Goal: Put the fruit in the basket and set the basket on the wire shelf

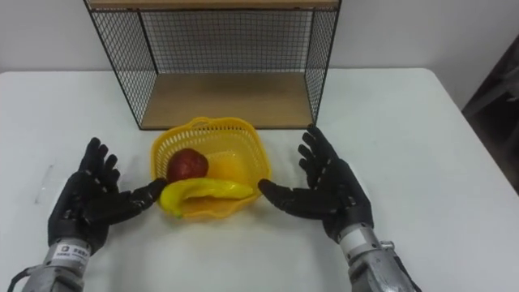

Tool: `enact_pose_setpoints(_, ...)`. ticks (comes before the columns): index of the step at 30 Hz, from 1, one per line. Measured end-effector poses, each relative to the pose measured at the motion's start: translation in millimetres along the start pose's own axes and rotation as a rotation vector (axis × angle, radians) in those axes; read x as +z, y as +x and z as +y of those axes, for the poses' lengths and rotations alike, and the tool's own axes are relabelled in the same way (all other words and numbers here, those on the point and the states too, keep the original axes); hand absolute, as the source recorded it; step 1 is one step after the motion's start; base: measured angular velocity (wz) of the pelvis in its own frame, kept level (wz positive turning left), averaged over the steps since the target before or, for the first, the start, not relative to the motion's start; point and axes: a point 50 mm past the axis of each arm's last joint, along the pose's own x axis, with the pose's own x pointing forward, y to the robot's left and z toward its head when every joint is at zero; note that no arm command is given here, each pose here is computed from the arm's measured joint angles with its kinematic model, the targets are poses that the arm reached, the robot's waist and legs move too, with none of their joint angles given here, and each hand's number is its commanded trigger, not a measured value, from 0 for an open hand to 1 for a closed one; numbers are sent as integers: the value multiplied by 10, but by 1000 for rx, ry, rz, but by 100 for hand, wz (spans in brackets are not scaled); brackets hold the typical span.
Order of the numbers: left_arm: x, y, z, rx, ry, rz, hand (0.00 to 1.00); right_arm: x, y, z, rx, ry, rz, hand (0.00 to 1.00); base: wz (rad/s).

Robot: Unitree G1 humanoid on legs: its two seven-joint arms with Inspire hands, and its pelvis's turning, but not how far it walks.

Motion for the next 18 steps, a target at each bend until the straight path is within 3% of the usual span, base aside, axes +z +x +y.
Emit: enact_pose_setpoints(18, -11, -1, -36, -37, -42, 3, 0, -116, 1, 93, 52, 14, 45, 0, -2)
